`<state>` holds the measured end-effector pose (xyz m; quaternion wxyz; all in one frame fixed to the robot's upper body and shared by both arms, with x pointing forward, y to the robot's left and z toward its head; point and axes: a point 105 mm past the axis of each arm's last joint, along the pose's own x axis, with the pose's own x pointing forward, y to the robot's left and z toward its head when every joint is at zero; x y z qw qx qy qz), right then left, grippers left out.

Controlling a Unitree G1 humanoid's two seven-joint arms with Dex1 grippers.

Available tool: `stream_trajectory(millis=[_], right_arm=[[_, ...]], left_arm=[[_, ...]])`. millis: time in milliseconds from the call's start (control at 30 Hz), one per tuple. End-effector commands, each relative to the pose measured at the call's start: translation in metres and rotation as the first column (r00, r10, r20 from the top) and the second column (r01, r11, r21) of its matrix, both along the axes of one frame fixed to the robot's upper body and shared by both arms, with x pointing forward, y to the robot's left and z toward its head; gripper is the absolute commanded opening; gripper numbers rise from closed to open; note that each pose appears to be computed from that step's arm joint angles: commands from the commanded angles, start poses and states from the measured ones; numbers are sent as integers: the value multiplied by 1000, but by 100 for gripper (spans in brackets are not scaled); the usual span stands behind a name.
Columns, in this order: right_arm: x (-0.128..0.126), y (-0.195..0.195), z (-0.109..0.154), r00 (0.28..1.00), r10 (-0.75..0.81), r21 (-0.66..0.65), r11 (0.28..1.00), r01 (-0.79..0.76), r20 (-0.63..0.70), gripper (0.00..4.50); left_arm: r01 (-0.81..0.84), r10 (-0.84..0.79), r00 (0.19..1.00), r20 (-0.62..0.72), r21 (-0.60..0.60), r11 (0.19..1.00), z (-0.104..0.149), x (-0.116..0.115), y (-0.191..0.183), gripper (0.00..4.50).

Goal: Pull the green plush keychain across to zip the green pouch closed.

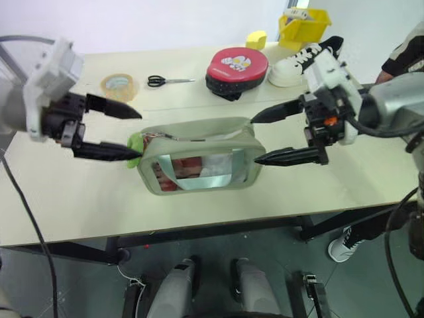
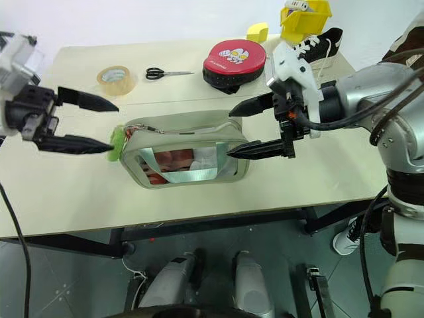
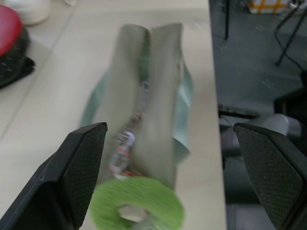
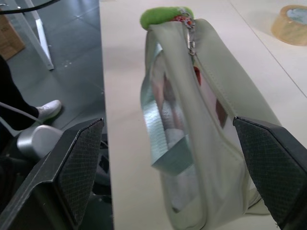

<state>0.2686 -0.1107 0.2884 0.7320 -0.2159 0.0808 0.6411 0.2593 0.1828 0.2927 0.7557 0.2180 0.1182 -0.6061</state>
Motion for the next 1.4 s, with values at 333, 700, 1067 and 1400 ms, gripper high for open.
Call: stream_trajectory(millis=[333, 700, 1067, 1400], right_arm=[[9, 11, 13, 995, -3, 32, 999, 0, 98, 449], [35, 54, -6, 991, 66, 5, 998, -67, 116, 449], [43, 60, -44, 984, 147, -145, 981, -132, 102, 359], [64, 62, -21, 964, 94, -124, 990, -65, 249, 8]], left_arm=[[-46, 46, 988, 146, -2, 999, 17, 14, 2, 449], [66, -65, 993, 101, -5, 998, 29, -2, -14, 449], [29, -28, 992, 119, -7, 1000, 24, 0, -12, 450], [-8, 10, 986, 164, -13, 1000, 28, 8, -7, 450]])
